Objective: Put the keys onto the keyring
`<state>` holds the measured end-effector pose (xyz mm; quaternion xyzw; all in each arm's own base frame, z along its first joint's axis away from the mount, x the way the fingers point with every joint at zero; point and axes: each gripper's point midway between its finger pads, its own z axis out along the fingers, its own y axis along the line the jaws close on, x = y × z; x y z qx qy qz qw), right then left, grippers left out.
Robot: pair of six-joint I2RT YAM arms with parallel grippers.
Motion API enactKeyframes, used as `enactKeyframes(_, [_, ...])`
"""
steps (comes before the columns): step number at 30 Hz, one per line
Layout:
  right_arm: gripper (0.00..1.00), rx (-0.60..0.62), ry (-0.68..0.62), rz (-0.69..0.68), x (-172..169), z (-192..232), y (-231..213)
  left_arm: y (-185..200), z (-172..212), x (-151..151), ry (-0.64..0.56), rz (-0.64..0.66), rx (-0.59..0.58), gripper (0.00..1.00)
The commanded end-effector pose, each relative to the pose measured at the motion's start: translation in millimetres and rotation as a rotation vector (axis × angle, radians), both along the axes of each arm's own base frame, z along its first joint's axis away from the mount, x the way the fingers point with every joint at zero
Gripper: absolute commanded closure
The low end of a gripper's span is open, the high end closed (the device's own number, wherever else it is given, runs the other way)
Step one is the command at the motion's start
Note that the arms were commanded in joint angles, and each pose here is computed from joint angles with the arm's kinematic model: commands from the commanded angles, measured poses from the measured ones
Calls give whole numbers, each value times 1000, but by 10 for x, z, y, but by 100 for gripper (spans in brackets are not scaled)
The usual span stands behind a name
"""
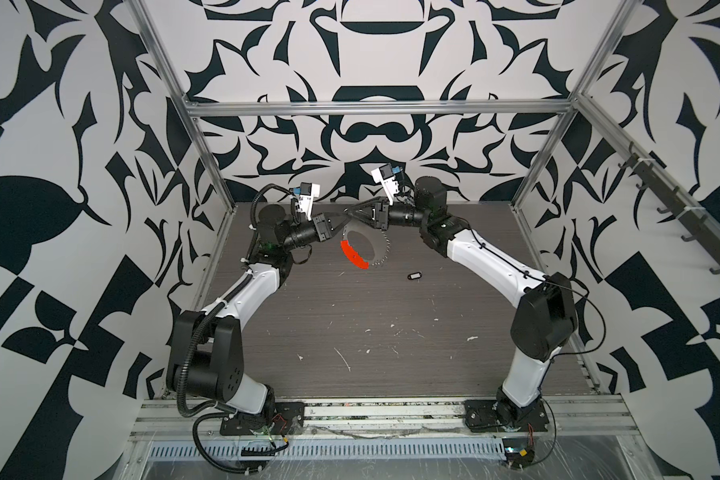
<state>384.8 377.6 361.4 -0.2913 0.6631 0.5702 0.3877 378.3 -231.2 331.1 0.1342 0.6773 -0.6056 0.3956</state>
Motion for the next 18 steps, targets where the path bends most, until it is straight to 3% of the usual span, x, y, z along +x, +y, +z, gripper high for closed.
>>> enactKeyframes(1, [66,30,-101,-39,-58,397,-106,-45,267,-96,-95,-36,-13,100])
enactKeyframes(9, [59,29,-104,-45,-41,402,-123,-55,270,-113,-95,-39,-6,100])
enactKeyframes(18, [59,22,-89,-39,-31,361,-120,-72,283,-117,-98,-43,-6,100])
